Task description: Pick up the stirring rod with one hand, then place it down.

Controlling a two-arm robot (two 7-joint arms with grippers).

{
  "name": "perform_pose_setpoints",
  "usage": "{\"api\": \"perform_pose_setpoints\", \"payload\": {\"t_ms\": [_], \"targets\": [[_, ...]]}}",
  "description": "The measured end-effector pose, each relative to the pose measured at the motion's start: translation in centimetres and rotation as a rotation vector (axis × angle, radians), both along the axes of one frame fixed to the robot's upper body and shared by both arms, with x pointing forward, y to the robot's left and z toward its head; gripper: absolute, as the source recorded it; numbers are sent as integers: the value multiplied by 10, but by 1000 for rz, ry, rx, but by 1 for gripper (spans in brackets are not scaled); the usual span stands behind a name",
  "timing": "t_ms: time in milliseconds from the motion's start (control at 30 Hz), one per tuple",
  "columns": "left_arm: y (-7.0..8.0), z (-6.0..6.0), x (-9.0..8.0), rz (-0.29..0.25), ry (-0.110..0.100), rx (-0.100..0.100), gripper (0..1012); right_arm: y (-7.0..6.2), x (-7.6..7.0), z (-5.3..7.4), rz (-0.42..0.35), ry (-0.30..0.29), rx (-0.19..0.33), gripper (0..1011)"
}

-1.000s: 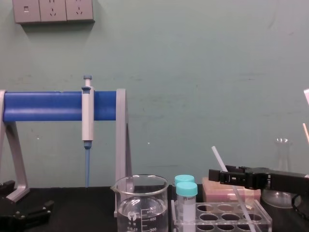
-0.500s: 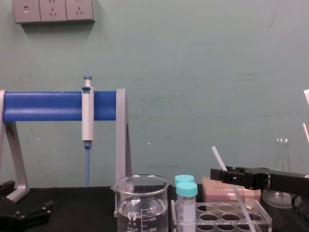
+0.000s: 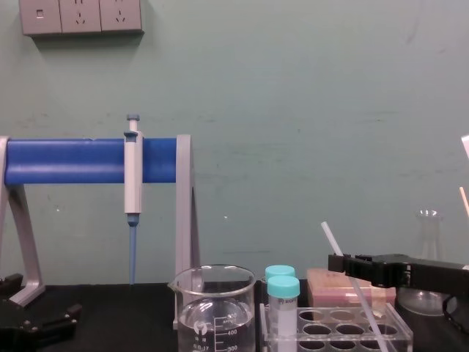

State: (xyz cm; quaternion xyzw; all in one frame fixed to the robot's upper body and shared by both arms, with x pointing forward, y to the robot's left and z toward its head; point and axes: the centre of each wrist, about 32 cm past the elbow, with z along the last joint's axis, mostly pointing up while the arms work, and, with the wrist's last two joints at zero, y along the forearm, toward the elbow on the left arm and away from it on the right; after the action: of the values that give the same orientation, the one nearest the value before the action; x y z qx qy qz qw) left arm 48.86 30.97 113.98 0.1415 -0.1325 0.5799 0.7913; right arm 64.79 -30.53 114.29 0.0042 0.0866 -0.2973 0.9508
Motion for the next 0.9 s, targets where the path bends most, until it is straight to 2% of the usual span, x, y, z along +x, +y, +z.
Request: {"api": "perform_pose_setpoints", "payload": {"t_ms": [67, 100, 167, 600, 800, 900], "targets": [[0, 0, 0, 0, 0, 0, 1000, 0, 0, 0, 0, 0, 0, 137], [0, 0, 0, 0, 0, 0, 1000, 0, 0, 0, 0, 0, 0, 137], [0, 0, 0, 0, 0, 0, 1000, 0, 0, 0, 0, 0, 0, 73], [0, 0, 0, 0, 0, 0, 1000, 0, 0, 0, 0, 1, 0, 72], [0, 0, 0, 0, 0, 0, 1000, 2, -8, 7, -35, -62, 4, 72], [0, 0, 0, 0, 0, 0, 1000, 4, -16, 10, -61, -112, 12, 72]]}}
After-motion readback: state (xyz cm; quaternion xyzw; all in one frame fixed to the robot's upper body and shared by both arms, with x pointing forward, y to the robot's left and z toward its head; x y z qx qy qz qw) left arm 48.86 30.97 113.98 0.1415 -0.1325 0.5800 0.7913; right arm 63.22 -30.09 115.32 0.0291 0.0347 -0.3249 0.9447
